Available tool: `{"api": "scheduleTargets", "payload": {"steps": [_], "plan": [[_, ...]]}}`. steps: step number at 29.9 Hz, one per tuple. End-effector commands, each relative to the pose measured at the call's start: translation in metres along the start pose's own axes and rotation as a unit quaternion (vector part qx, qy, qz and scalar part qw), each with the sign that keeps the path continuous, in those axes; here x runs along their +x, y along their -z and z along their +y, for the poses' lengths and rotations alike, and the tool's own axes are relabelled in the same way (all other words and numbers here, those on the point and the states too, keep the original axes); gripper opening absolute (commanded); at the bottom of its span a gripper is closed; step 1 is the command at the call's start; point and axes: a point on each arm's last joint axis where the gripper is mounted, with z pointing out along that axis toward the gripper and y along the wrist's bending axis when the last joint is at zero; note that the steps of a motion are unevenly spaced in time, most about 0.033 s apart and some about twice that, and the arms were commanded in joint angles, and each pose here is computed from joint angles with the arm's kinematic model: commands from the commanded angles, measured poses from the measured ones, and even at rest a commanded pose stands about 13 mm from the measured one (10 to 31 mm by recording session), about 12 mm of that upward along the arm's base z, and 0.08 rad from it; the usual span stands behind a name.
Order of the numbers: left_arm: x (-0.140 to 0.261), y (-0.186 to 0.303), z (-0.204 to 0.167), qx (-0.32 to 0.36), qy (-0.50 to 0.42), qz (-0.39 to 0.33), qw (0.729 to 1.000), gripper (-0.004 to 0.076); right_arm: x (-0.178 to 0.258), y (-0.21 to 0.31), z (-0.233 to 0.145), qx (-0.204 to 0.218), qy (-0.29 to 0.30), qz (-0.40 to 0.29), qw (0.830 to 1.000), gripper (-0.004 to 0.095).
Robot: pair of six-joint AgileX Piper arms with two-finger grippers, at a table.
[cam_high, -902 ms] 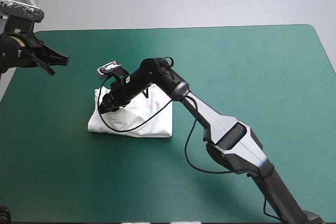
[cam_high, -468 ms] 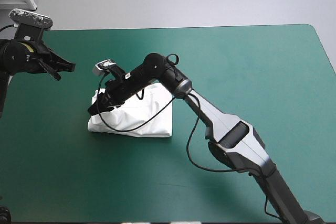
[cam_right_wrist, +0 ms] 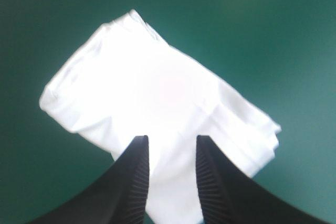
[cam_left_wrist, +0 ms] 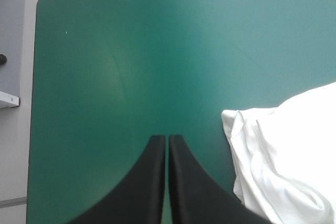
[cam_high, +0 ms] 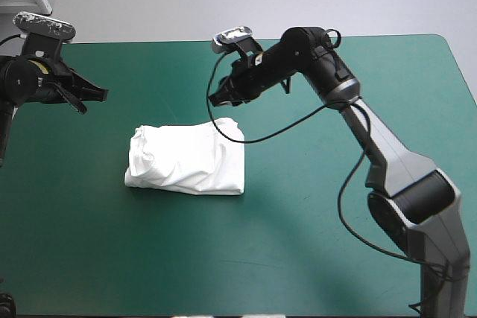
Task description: Fold the cloth
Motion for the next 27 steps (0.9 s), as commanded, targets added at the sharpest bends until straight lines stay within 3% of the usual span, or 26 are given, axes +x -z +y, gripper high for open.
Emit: {"api": "scheduleTargets", "payload": {"steps": [1,6,12,19,23,25,27], "plan": [[-0.006,0.02,0.003,-0.009,0.007,-0.051,0.999,0.0019,0.02,0.037,0.003,0.011,0.003,-0.027,1.0,0.0292],[-0.006,0.015,-0.001,0.008,0.013,-0.052,0.999,0.0019,0.063,0.008,-0.017,0.005,-0.057,-0.045,0.997,0.0348],[-0.002,0.006,-0.004,0.018,0.015,-0.044,0.999,0.0019,0.087,-0.036,-0.032,-0.035,-0.094,-0.027,0.995,0.0638],[-0.002,0.004,-0.006,0.027,0.016,-0.048,0.998,0.0019,0.095,-0.07,-0.052,-0.023,-0.127,-0.015,0.992,0.0648],[-0.003,0.004,-0.006,0.026,0.017,-0.05,0.998,0.0019,0.1,-0.084,-0.058,-0.029,-0.142,-0.002,0.989,0.0549],[-0.003,0.004,-0.006,0.026,0.017,-0.051,0.998,0.0019,0.102,-0.086,-0.058,-0.034,-0.141,0.007,0.989,0.0419],[-0.003,0.004,-0.006,0.026,0.017,-0.053,0.998,0.0019,0.104,-0.086,-0.057,-0.041,-0.132,0.014,0.99,0.0224]]}}
